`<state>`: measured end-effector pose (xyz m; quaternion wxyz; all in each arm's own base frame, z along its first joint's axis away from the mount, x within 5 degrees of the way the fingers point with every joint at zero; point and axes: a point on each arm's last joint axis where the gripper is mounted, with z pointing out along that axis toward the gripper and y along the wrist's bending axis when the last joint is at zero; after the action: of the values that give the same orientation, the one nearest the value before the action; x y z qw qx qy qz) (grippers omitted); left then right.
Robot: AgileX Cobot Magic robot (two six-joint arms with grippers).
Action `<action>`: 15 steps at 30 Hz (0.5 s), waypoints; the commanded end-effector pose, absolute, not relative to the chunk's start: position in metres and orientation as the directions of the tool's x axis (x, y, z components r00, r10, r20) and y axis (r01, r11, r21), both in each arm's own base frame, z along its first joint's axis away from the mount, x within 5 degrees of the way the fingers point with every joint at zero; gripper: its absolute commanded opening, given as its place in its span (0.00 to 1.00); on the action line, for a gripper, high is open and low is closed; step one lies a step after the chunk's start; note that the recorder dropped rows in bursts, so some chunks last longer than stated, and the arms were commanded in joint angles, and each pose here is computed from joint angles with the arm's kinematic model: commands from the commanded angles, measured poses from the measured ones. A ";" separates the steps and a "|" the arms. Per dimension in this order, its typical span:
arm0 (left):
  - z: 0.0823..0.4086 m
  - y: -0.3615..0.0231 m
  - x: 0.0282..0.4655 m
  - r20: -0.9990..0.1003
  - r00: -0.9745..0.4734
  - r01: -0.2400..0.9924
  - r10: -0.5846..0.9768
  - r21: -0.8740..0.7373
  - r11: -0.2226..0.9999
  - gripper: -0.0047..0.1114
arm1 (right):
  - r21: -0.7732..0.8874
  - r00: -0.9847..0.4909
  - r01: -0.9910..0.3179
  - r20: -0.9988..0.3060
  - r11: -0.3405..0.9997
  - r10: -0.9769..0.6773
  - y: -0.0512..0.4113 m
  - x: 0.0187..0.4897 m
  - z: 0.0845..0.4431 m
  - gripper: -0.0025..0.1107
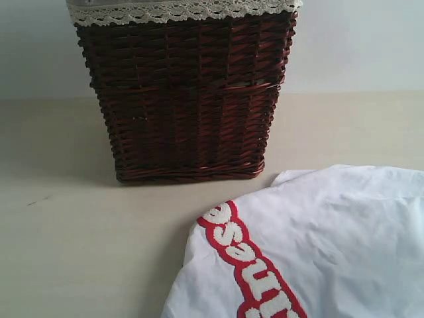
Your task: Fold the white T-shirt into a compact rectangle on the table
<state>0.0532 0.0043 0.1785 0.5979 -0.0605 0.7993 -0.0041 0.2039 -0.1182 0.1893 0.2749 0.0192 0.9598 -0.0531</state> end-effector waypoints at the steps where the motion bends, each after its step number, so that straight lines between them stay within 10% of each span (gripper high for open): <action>1: 0.181 0.004 0.053 -0.961 -0.255 -0.087 -0.101 -0.082 0.993 0.04 | -0.005 -0.925 0.084 -0.372 0.996 0.077 -0.112 0.188 0.167 0.41; 15: 0.181 0.004 0.053 -0.962 -0.256 -0.087 -0.099 -0.080 0.993 0.04 | -0.123 -0.886 0.234 -0.434 0.964 0.160 -0.131 0.196 0.151 0.40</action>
<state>0.0532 0.0043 0.1785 0.5979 -0.0605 0.7993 -0.0041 0.1939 -0.1266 0.1490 0.1948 0.0850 0.9748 -0.0685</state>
